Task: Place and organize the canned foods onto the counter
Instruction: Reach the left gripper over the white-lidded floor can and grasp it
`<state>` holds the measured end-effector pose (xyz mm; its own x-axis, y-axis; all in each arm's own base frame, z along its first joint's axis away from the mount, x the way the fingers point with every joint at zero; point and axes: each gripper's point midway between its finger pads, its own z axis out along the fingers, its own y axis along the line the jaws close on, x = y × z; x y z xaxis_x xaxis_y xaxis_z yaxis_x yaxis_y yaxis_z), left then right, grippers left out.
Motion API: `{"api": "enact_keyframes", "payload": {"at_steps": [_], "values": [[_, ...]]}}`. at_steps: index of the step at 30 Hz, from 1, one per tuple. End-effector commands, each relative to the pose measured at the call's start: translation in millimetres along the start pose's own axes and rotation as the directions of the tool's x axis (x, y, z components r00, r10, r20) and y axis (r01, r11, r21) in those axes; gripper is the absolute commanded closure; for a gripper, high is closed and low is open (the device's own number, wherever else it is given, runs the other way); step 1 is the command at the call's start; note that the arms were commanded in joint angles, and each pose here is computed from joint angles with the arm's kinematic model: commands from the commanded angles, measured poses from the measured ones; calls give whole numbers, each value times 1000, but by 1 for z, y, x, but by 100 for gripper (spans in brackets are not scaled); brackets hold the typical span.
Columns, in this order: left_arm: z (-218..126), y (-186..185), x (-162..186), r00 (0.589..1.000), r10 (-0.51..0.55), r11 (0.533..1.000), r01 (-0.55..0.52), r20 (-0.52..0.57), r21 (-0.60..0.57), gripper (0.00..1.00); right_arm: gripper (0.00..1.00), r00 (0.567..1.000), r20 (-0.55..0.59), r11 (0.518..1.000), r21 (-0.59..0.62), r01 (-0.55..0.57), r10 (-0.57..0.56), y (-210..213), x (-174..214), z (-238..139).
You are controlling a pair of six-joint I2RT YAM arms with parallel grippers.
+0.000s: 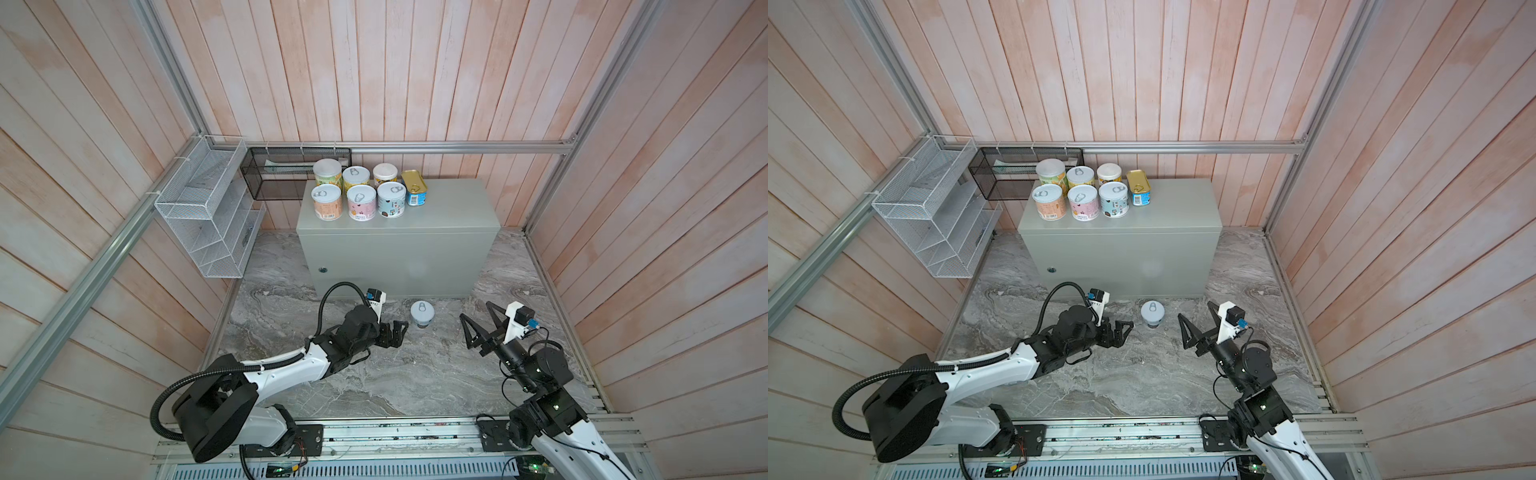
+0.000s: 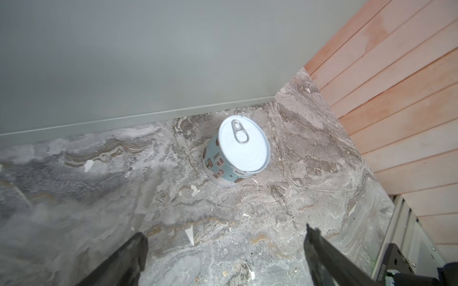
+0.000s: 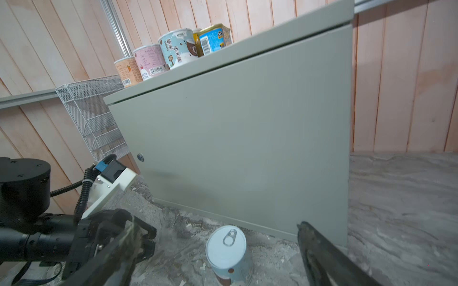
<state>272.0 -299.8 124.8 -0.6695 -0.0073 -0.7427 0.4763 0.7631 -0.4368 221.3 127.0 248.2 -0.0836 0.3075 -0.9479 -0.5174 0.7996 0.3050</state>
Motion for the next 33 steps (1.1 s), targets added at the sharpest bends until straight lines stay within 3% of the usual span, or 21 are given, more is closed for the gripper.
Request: {"api": "enact_keyframes", "payload": {"at_steps": [1, 6, 12, 17, 28, 33], "values": [[14, -20, -8, 998, 56, 998, -56, 13, 38, 0, 2, 997, 15, 997, 37, -70, 69, -7, 1, -7], [41, -36, -7, 990, 138, 990, -137, -11, 3, 0, 2, 996, -21, 994, 69, -80, 81, -15, 15, -11], [72, -28, -8, 988, 126, 984, -135, -84, -115, 0, 2, 995, -25, 989, 115, -89, 92, -24, 23, -15], [92, -27, -3, 977, 151, 976, -172, -149, -135, 0, 3, 996, -22, 986, 145, -81, 85, -30, 23, -16], [116, -16, 4, 957, 178, 952, -226, -229, -205, 0, 7, 995, -36, 982, 171, -85, 93, -36, 33, -18], [122, -15, 3, 957, 181, 950, -230, -227, -209, 3, 14, 995, -33, 981, 172, -90, 97, -37, 35, -18]]}}
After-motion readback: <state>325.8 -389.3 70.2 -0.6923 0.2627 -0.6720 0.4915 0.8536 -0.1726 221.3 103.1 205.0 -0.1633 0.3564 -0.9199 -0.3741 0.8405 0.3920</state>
